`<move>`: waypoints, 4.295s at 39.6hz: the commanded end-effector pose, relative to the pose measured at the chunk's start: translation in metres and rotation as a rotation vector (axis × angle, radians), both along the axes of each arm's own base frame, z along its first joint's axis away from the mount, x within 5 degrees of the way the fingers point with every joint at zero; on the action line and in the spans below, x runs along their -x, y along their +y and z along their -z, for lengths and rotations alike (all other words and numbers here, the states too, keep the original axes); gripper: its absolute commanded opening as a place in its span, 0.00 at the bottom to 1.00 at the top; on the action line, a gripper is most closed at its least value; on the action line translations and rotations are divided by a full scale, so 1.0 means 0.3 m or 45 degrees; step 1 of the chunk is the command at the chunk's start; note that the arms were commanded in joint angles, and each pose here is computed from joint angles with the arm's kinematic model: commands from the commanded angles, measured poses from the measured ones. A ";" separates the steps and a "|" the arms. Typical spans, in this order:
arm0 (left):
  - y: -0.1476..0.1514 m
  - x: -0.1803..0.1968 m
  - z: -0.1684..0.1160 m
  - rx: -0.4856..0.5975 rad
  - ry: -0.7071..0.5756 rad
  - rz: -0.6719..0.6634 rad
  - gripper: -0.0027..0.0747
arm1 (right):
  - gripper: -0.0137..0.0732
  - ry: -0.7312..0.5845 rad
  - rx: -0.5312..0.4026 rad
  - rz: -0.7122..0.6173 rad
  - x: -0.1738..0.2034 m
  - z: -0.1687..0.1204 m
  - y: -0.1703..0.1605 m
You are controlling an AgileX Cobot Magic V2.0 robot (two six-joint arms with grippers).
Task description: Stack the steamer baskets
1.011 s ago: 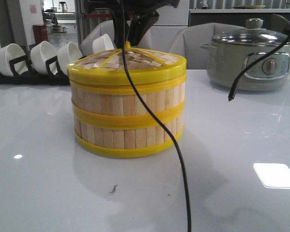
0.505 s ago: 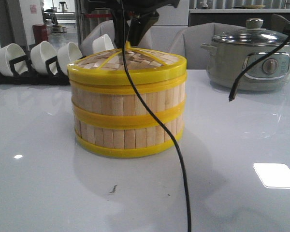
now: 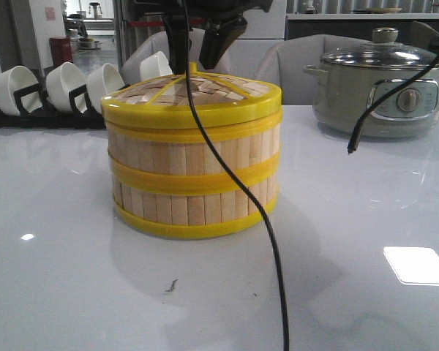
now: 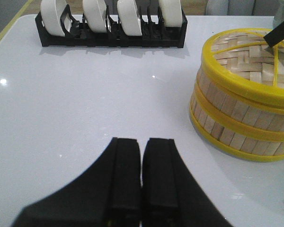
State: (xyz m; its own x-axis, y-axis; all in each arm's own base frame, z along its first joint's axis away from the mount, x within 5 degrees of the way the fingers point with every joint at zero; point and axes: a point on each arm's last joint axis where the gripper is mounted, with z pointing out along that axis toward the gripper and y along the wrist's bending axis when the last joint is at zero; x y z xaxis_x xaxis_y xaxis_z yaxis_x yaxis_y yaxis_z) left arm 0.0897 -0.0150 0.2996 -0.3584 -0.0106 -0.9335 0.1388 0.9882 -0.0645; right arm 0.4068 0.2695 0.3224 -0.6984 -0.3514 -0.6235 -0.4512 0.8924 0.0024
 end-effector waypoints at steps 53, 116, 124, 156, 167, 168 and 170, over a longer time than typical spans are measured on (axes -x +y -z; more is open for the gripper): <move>-0.001 -0.006 -0.050 0.037 -0.121 -0.003 0.15 | 0.58 -1.174 -0.305 0.554 0.781 -0.278 -0.892; -0.001 -0.006 -0.050 0.037 -0.121 -0.003 0.15 | 0.24 -1.283 -0.269 0.649 1.105 0.184 -0.919; -0.001 -0.006 -0.050 0.037 -0.121 -0.003 0.15 | 0.24 -1.284 -0.269 0.649 1.105 0.183 -0.919; -0.001 -0.006 -0.050 0.037 -0.121 -0.003 0.15 | 0.24 -1.284 -0.269 0.649 1.105 0.183 -0.919; -0.001 -0.006 -0.051 0.035 -0.124 -0.003 0.15 | 0.24 -1.284 -0.269 0.649 1.105 0.183 -0.919; 0.000 -0.007 -0.053 0.026 -0.136 -0.004 0.15 | 0.24 -1.284 -0.269 0.649 1.105 0.183 -0.919; 0.003 -0.005 -0.060 -0.001 -0.170 -0.006 0.15 | 0.24 -1.284 -0.269 0.649 1.105 0.183 -0.919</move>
State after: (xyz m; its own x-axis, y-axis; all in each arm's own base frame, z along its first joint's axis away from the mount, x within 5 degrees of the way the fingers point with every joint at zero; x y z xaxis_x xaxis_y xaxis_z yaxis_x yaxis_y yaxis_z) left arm 0.0897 -0.0147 0.2997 -0.3573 -0.0050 -0.9340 0.1380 0.9887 -0.0581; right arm 0.0756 -0.0066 0.2503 0.0200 0.0268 -0.9994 0.0865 0.9958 0.0284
